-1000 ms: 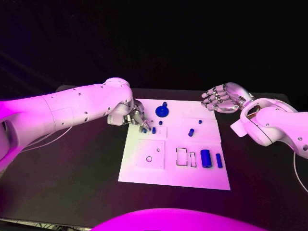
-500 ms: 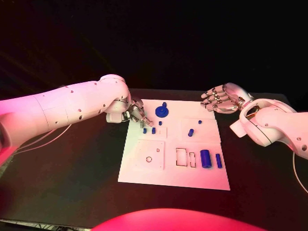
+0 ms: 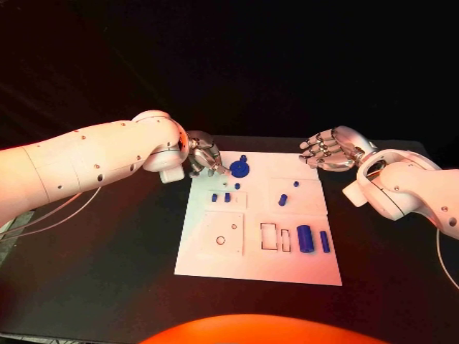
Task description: Assemble the parts on the task board
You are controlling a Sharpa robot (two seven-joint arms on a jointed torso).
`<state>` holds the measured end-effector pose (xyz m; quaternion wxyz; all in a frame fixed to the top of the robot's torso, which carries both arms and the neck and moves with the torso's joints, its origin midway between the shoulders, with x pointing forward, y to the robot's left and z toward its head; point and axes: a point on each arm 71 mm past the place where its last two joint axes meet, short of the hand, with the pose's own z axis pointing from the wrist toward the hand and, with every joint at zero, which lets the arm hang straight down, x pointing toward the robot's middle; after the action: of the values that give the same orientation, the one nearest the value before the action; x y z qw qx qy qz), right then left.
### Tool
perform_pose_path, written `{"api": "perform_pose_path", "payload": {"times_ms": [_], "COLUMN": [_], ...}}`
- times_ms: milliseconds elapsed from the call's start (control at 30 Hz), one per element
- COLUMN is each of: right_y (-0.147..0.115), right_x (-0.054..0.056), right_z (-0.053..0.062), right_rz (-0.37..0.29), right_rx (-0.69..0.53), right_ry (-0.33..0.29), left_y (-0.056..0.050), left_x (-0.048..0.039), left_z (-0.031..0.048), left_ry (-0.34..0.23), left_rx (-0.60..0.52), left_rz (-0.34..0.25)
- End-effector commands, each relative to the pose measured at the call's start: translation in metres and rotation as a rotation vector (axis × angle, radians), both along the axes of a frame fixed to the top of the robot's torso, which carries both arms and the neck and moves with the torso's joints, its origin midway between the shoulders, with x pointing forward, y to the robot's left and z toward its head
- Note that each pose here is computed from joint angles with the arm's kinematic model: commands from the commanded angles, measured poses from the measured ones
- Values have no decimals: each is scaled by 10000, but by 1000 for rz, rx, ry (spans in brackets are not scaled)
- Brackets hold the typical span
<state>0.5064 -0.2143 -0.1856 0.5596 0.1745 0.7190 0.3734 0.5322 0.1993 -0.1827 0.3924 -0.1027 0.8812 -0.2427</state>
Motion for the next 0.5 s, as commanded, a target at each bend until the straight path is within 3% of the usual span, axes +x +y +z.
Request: {"api": "perform_pose_path", "payload": {"times_ms": [33,133,267,367,500], "right_y": [5,4,4,6,10], "right_x": [-6,-7,-10,-12,-14], "right_z": [5,5,4,2,0], "right_rz": [14,14,15,16,16], "right_rx": [3,5,6,7,7], "right_ry": [-9,-8,-7,-6,-5], "left_y": [-169,-253,-336,-376,-411], "left_x": [-38,-126,-217,-248,-264], "left_z": [125,79,-26,-114,-224], "left_ry": [-318,-450,-551,-583,-582], "left_rx": [-170,-175,-132,-78,-14], "left_rz": [-84,-161,-261,-323,-380]}}
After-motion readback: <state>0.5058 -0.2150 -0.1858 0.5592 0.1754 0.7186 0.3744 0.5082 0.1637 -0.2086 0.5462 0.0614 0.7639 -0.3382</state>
